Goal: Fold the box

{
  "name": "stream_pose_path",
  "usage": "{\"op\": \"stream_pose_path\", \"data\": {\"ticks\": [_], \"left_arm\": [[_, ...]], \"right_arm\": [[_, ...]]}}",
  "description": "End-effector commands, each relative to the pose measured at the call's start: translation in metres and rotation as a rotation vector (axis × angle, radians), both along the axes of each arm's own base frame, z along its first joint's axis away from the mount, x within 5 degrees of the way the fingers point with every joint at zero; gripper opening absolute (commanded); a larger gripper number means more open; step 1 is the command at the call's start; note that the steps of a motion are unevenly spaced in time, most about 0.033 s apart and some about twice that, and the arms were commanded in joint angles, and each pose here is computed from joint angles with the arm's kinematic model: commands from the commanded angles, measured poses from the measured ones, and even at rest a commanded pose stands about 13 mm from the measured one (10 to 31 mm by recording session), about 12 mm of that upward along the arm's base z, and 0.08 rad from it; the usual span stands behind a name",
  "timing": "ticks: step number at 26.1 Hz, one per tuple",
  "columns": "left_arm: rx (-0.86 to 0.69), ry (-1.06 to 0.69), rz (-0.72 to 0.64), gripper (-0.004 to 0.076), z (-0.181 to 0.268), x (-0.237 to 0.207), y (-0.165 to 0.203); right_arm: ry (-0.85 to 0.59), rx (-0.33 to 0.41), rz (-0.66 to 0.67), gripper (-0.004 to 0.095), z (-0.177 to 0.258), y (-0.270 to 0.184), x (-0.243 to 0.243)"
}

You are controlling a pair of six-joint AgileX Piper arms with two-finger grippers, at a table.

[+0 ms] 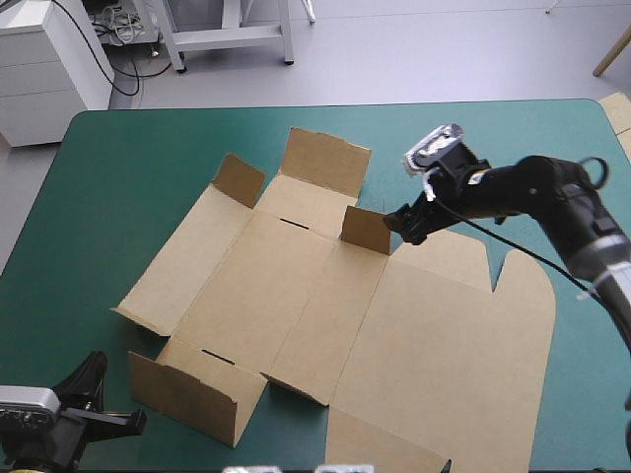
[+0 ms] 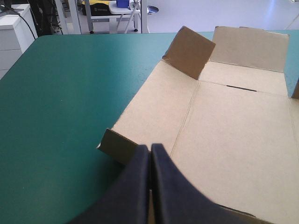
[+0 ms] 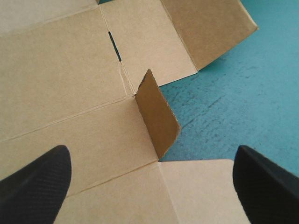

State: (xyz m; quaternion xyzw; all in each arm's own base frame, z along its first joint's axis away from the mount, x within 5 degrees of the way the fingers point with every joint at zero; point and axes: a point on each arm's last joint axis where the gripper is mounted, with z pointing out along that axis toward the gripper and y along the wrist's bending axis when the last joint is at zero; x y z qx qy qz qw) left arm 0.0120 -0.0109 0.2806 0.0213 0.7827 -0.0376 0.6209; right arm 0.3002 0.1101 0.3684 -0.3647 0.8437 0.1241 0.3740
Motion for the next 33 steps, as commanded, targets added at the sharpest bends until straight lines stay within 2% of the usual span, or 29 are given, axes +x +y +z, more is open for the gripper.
{"op": "stream_pose_path", "data": {"ticks": [1, 8, 18, 27, 28, 31, 32, 33], "left_arm": [[-0.017, -0.109, -0.002, -0.0008, 0.014, -0.003, 0.000], [-0.017, -0.109, -0.002, -0.0008, 0.014, -0.003, 0.000], [-0.017, -0.111, -0.001, -0.0008, 0.014, -0.003, 0.000], [-0.017, -0.111, -0.001, -0.0008, 0.014, -0.003, 0.000], [-0.017, -0.111, -0.001, -0.0008, 0.014, -0.003, 0.000], [-0.017, -0.111, -0.001, -0.0008, 0.014, -0.003, 0.000], [-0.017, -0.111, -0.001, -0.0008, 0.014, -0.003, 0.000], [-0.017, -0.111, -0.001, -0.0008, 0.014, -0.003, 0.000]], "right_arm": [[-0.064, -0.039, 0.025, 0.0862, 0.009, 0.021, 0.022], [0.046, -0.108, 0.097, 0.0862, -0.022, 0.044, 0.068], [0.190, -0.183, 0.174, 0.0862, -0.067, 0.054, 0.094], [0.183, -0.225, 0.218, 0.0849, -0.076, 0.055, 0.097], [0.177, -0.236, 0.222, 0.0817, -0.076, 0.057, 0.097], [0.165, -0.291, 0.269, 0.0521, -0.082, 0.066, 0.095], [0.163, -0.317, 0.283, 0.0381, -0.086, 0.068, 0.095], [0.156, -0.379, 0.317, 0.0063, -0.091, 0.072, 0.094]]}}
